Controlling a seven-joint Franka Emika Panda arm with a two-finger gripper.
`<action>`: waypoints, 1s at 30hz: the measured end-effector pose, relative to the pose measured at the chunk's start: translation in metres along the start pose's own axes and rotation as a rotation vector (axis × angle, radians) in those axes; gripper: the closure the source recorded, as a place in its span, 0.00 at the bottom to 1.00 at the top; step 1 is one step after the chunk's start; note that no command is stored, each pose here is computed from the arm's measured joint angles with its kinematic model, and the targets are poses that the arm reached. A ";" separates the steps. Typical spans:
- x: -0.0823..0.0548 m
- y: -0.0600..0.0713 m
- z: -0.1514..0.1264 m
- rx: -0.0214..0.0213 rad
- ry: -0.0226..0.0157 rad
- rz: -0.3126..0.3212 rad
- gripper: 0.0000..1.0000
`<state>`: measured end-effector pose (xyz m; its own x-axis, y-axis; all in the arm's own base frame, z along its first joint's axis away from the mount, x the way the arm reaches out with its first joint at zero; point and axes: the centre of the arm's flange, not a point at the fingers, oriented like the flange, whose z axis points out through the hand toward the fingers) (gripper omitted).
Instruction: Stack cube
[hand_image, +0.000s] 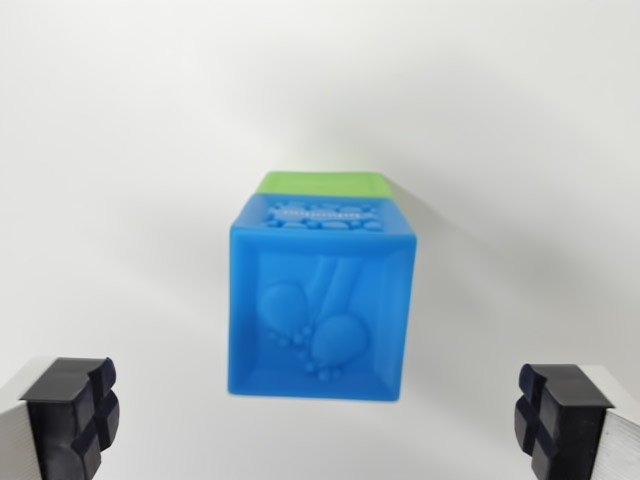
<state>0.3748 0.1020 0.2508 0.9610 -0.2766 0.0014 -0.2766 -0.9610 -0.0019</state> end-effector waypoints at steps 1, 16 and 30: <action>0.000 0.000 -0.004 0.0001 0.0000 0.000 0.00; 0.000 0.000 -0.067 0.0016 0.0001 0.000 0.00; 0.001 0.000 -0.125 0.0023 -0.0004 -0.001 0.00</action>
<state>0.3752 0.1021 0.3763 0.9612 -0.2759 0.0010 -0.2759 -0.9612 -0.0042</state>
